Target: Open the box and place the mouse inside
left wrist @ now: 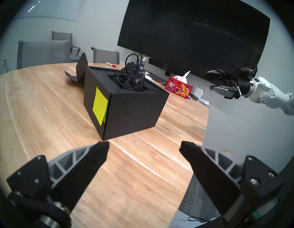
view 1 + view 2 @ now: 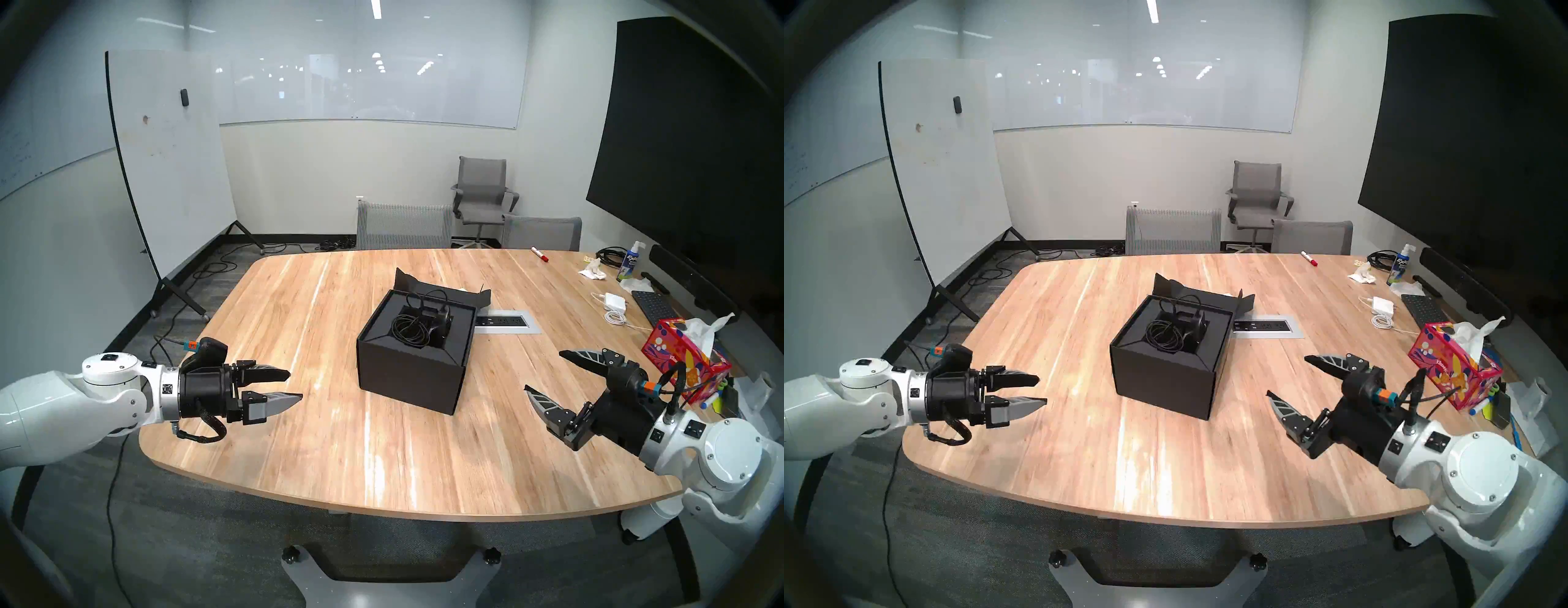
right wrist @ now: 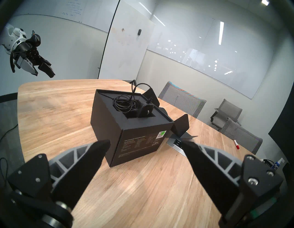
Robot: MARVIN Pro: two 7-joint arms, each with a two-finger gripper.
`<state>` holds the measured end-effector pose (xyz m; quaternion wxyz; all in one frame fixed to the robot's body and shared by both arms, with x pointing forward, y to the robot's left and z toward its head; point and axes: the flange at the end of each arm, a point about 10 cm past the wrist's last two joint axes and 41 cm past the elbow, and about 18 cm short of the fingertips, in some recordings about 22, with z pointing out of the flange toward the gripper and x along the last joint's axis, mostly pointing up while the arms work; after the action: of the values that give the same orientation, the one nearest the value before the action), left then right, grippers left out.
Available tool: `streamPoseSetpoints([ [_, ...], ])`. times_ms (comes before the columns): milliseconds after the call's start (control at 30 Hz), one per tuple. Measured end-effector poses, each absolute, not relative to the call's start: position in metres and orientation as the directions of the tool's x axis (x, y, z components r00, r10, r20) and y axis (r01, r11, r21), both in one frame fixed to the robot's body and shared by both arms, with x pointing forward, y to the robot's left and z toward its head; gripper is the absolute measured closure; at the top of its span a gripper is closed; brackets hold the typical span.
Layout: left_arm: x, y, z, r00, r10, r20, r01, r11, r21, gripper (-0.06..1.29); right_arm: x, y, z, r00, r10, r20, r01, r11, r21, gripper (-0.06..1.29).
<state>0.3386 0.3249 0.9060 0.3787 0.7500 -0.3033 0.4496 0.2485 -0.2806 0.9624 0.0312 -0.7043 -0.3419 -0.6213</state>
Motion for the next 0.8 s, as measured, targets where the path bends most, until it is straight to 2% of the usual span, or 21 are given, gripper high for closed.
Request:
streamPoseSetpoints([
  [800,0.3338,0.3242,0.9025,0.421,-0.103,0.901,-0.773,-0.561,0.297,0.01,0.2484,-0.2806,0.9623,-0.006,0.443,0.897,0.52,-0.764,0.381,0.02],
])
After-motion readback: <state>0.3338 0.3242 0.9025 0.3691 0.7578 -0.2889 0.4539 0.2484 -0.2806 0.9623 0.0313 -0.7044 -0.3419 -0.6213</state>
